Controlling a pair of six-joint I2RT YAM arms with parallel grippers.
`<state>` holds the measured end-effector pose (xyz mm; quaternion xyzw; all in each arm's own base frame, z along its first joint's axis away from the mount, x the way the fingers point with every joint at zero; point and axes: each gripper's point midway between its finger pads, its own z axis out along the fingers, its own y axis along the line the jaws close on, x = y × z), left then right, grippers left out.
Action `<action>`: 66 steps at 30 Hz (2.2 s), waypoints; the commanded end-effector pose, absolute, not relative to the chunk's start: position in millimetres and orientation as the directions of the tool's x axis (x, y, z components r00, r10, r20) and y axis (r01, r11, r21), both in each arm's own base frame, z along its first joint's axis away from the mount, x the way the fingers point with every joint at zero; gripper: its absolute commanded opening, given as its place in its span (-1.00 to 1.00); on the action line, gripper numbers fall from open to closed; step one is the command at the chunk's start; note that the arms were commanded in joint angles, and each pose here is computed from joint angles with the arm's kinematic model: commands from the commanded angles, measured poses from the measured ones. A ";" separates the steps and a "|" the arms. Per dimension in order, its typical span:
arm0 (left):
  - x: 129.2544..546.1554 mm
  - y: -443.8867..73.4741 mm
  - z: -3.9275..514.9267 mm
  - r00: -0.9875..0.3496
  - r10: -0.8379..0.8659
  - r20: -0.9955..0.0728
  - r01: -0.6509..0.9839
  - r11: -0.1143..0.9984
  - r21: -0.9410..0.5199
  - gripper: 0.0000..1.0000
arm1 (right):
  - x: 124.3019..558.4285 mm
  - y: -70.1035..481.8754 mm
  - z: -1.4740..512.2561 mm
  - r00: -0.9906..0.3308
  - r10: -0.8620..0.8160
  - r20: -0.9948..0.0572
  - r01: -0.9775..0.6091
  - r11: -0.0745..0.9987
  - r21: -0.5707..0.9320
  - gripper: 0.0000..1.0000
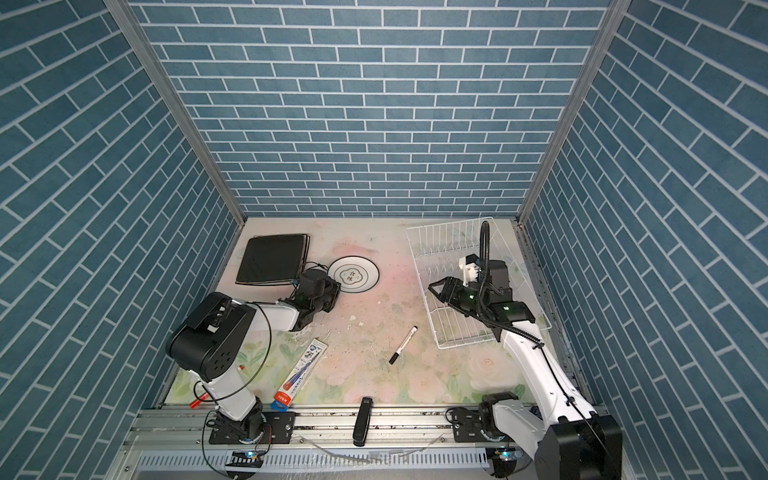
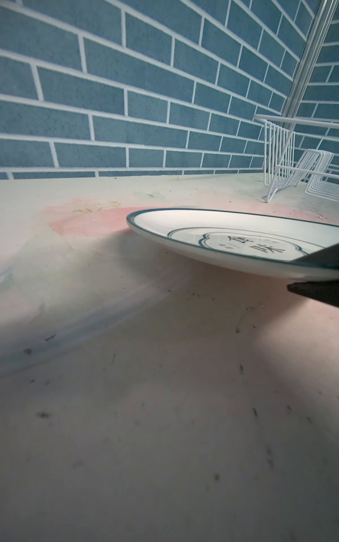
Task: Unload the plates from the dish rack
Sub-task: 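Lower the white plate flat onto the table with the left gripper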
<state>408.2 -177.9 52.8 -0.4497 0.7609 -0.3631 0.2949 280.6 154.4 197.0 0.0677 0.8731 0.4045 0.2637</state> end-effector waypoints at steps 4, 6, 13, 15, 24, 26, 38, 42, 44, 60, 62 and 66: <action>430.2 -176.3 68.1 -0.394 -0.910 -0.125 -0.420 0.300 -0.857 -1.00 | 282.9 149.6 212.1 -0.831 0.310 -0.462 -0.136 0.691 0.710 0.17; 433.9 -176.3 68.2 -0.394 -0.912 -0.117 -0.420 0.292 -0.859 -1.00 | 283.9 149.0 212.2 -0.831 0.312 -0.461 -0.133 0.692 0.709 0.17; 445.7 -176.7 67.3 -0.392 -0.916 -0.087 -0.409 0.258 -0.875 -1.00 | 285.6 150.0 211.0 -0.835 0.310 -0.454 -0.131 0.690 0.712 0.17; 448.4 -176.5 66.4 -0.393 -0.916 -0.083 -0.407 0.254 -0.877 -1.00 | 285.5 149.8 210.8 -0.835 0.311 -0.454 -0.130 0.690 0.712 0.18; 456.6 -180.1 61.3 -0.404 -0.912 -0.070 -0.410 0.248 -0.878 -1.00 | 286.7 149.2 211.9 -0.835 0.310 -0.456 -0.131 0.692 0.710 0.17; 458.4 -179.1 60.1 -0.399 -0.914 -0.071 -0.411 0.248 -0.877 -1.00 | 286.6 148.8 211.7 -0.835 0.309 -0.456 -0.131 0.693 0.709 0.18; 460.9 -174.4 46.2 -0.391 -0.918 -0.071 -0.436 0.253 -0.864 -0.80 | 285.6 147.7 213.3 -0.837 0.298 -0.459 -0.135 0.700 0.701 0.17; 459.9 -174.4 42.4 -0.390 -0.919 -0.063 -0.441 0.247 -0.863 -0.60 | 284.3 147.1 213.8 -0.838 0.294 -0.460 -0.137 0.703 0.698 0.17; 459.6 -175.3 41.1 -0.390 -0.919 -0.054 -0.440 0.238 -0.866 -0.41 | 283.8 146.9 213.7 -0.838 0.293 -0.459 -0.136 0.703 0.698 0.17; 437.9 -155.9 25.8 -0.362 -0.927 -0.098 -0.536 0.293 -0.791 0.99 | 281.4 143.7 213.4 -0.832 0.300 -0.466 -0.134 0.707 0.694 0.18; 433.7 -154.1 22.4 -0.362 -0.927 -0.096 -0.557 0.298 -0.775 0.99 | 280.3 142.8 213.8 -0.831 0.301 -0.468 -0.135 0.708 0.694 0.18; 428.0 -151.3 21.4 -0.356 -0.930 -0.095 -0.572 0.297 -0.764 0.99 | 279.8 138.4 215.8 -0.817 0.311 -0.485 -0.134 0.716 0.685 0.19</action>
